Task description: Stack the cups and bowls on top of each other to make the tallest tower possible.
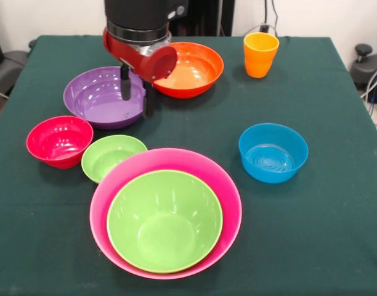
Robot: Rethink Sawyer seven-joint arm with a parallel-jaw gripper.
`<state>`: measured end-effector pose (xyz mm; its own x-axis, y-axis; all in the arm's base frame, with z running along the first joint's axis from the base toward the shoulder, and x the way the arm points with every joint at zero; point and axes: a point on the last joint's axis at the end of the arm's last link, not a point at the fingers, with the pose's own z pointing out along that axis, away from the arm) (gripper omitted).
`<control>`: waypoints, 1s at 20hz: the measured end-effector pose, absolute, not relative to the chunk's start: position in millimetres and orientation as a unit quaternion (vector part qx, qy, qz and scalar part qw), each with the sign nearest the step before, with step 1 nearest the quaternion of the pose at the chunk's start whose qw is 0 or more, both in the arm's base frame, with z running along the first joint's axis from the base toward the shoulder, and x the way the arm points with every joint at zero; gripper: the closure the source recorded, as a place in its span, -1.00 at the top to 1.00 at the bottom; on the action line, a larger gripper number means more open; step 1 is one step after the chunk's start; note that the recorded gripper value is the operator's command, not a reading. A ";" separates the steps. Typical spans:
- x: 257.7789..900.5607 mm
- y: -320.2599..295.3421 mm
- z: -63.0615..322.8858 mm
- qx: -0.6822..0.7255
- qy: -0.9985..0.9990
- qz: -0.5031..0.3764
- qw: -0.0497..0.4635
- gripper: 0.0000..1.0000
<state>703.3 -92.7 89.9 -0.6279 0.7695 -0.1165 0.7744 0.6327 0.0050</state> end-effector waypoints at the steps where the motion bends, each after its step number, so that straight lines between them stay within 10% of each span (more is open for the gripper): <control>1: 701.9 -96.0 88.7 0.428 0.902 -0.023 0.054 1.00; 20: 692.2 -101.6 66.4 0.408 0.909 -0.030 0.077 1.00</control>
<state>692.2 -101.6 66.4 -0.6549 0.7378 -0.1636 0.7468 0.6649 0.0090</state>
